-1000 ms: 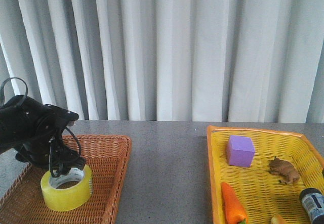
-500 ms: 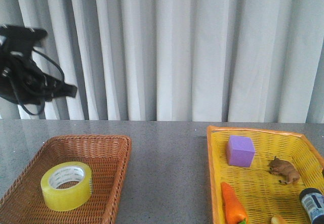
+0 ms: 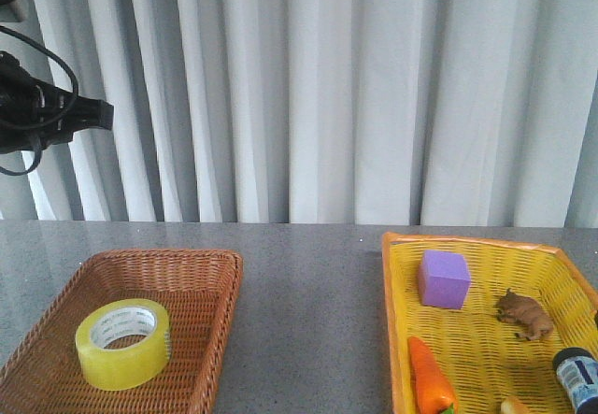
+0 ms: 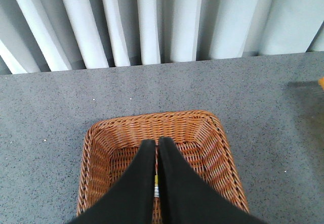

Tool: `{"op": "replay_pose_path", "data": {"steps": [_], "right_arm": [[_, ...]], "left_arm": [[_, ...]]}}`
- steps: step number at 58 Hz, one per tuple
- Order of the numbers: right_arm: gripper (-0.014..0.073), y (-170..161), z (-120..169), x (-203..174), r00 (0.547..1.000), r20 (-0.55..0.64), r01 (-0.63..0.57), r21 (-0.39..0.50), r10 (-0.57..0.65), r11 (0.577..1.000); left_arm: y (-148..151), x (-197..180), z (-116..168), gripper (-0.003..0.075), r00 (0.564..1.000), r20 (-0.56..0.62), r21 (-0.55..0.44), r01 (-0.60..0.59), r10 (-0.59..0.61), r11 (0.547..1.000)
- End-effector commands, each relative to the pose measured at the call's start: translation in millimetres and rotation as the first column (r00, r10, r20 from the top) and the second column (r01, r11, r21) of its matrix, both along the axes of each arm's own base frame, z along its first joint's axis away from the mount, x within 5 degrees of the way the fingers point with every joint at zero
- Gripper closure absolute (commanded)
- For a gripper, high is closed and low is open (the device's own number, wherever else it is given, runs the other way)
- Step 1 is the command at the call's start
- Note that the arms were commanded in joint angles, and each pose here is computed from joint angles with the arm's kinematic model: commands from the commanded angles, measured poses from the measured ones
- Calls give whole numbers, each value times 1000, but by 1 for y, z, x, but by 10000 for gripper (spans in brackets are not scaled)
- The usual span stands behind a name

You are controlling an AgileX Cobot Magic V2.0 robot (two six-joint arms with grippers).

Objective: Transfer tape with both arms
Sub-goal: 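Open the left gripper and raise it out of view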

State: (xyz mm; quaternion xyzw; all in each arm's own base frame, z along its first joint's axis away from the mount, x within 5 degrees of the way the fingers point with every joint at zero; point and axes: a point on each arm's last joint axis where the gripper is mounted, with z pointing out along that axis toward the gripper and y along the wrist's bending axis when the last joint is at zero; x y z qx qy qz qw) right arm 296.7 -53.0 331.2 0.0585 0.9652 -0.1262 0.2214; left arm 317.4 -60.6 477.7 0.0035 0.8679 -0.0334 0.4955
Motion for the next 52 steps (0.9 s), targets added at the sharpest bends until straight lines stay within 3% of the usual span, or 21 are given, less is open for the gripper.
{"op": "replay_pose_path", "data": {"steps": [1,39,52], "right_arm": [[602,-2,19,-3,996,89,-4,-28,6,1000],[602,-2,19,-3,996,89,-4,-28,6,1000],[602,-2,19,-3,996,89,-4,-28,6,1000]], "left_arm": [[1,-14,26,727,993,119,-30,11,-7,999],[1,-14,26,727,993,122,-32,11,-7,999],[9,-55,42,727,979,203,-53,25,-14,998]]}}
